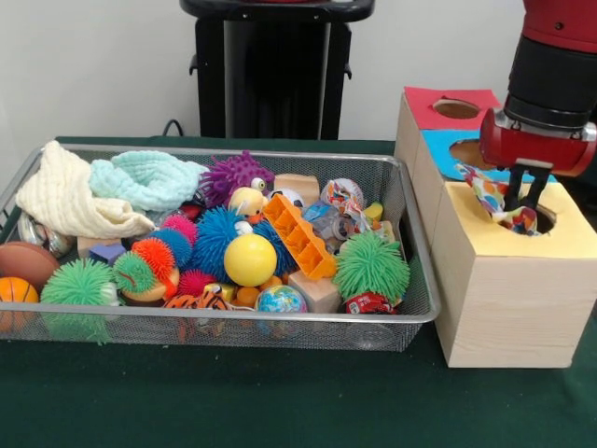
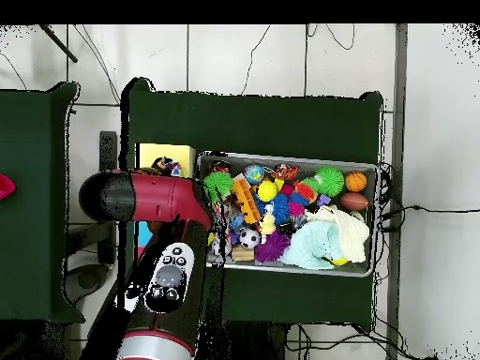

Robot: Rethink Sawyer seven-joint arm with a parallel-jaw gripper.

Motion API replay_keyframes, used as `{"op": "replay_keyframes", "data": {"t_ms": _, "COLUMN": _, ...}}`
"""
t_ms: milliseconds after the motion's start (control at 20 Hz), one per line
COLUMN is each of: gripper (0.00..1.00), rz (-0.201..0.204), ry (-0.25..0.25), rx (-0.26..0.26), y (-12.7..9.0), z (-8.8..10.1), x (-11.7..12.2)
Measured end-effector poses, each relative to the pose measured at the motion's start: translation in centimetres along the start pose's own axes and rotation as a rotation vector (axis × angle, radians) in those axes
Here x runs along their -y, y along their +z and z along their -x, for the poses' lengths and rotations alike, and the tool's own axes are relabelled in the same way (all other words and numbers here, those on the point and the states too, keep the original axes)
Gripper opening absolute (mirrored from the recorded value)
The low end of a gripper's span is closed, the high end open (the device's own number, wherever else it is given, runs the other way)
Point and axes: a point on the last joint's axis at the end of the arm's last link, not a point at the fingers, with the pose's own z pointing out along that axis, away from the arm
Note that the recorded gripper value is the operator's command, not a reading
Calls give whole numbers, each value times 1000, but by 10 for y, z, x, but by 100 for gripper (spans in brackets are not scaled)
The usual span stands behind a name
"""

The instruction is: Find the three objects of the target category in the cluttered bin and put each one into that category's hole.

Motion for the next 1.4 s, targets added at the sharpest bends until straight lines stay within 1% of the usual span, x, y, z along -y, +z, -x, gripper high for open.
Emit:
{"op": "replay_keyframes", "data": {"t_ms": 100, "gripper": 0, "rz": 3, "ry": 3, "rx": 3, "y": -3, "z": 2, "x": 0}}
{"op": "replay_keyframes", "data": {"t_ms": 200, "gripper": 0, "rz": 21, "ry": 14, "rx": 3, "y": -8, "z": 6, "x": 1}}
{"op": "replay_keyframes", "data": {"t_ms": 350, "gripper": 0, "rz": 56, "ry": 41, "rx": -1, "y": -8, "z": 12, "x": 7}}
{"op": "replay_keyframes", "data": {"t_ms": 400, "gripper": 0, "rz": 78, "ry": 60, "rx": 4, "y": -5, "z": 17, "x": 14}}
{"op": "replay_keyframes", "data": {"t_ms": 600, "gripper": 0, "rz": 107, "ry": 84, "rx": 44, "y": 2, "z": 29, "x": 28}}
{"op": "replay_keyframes", "data": {"t_ms": 700, "gripper": 0, "rz": 118, "ry": 81, "rx": 67, "y": 6, "z": 32, "x": 30}}
{"op": "replay_keyframes", "data": {"t_ms": 750, "gripper": 0, "rz": 122, "ry": 71, "rx": 72, "y": 8, "z": 31, "x": 28}}
{"op": "replay_keyframes", "data": {"t_ms": 950, "gripper": 0, "rz": 127, "ry": 44, "rx": 72, "y": 9, "z": 28, "x": 21}}
{"op": "replay_keyframes", "data": {"t_ms": 1150, "gripper": 0, "rz": 123, "ry": 26, "rx": 76, "y": 8, "z": 26, "x": 21}}
{"op": "replay_keyframes", "data": {"t_ms": 1400, "gripper": 0, "rz": 123, "ry": 23, "rx": 84, "y": 4, "z": 28, "x": 21}}
